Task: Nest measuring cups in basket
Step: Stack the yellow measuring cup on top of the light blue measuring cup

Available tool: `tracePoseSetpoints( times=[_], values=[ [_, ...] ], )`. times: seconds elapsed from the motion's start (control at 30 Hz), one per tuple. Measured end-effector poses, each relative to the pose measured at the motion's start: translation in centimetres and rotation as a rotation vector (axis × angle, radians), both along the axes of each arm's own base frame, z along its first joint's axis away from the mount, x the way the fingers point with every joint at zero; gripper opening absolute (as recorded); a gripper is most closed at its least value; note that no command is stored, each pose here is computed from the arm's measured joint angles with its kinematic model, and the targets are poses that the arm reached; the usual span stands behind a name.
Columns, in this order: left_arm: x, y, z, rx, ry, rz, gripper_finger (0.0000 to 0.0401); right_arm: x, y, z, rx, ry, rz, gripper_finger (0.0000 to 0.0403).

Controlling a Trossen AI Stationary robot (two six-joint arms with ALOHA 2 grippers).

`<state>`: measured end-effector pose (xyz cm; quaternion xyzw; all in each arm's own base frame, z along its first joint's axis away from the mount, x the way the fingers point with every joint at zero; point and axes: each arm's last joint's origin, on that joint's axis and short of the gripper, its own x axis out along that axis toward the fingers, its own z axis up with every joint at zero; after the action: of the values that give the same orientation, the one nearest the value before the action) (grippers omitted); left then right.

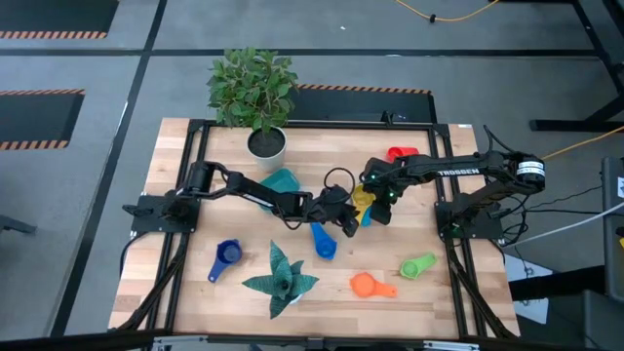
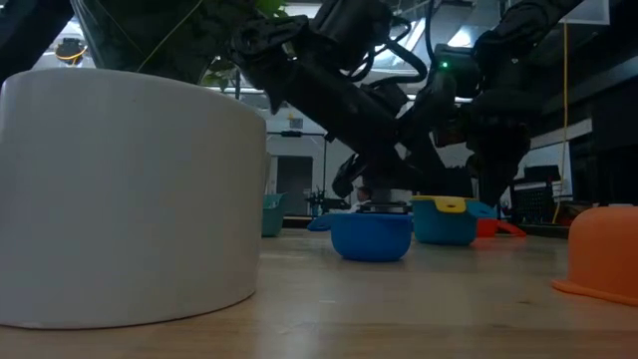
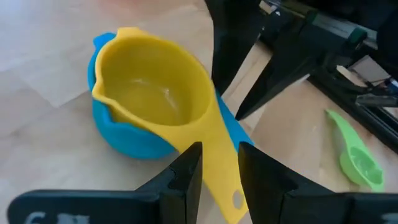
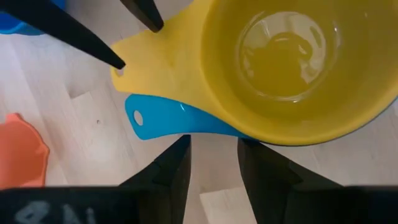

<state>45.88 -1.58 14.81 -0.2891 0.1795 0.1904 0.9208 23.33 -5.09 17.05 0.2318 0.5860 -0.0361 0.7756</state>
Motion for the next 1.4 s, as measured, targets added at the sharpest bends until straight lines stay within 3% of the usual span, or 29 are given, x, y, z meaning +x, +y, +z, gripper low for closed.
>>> tracePoseSetpoints(
  times=[0.3, 0.57, 0.77, 0.97, 1.17, 1.4],
  values=[
    [-0.2, 0.0, 0.0, 0.066, 0.045, -0.034, 0.0096, 0.0, 0.0, 0.0, 0.000, 0.002, 0.001, 0.0136],
    [-0.3, 0.2, -0.3, 0.101, 0.078, -0.004, 0.0096, 0.0, 0.0, 0.0, 0.000, 0.003, 0.001, 0.0136],
    [-0.7, 0.3, 1.0, 0.130, 0.087, 0.022, 0.0096, 0.0, 0.0, 0.0, 0.000, 0.003, 0.002, 0.0136],
    [-1.6, 0.3, 1.5, 0.163, 0.178, 0.065, 0.0096, 0.0, 0.0, 0.0, 0.000, 0.003, 0.002, 0.0136],
    [-1.7, -0.2, 0.1, 0.141, 0.225, 0.067, 0.0096, 0.0, 0.0, 0.0, 0.000, 0.000, -0.003, 0.0136],
    [-1.1, -0.3, -2.2, 0.029, 0.207, 0.050, 0.0096, 0.1, 0.0, 0.0, 0.005, -0.003, -0.023, 0.0136]
  ],
)
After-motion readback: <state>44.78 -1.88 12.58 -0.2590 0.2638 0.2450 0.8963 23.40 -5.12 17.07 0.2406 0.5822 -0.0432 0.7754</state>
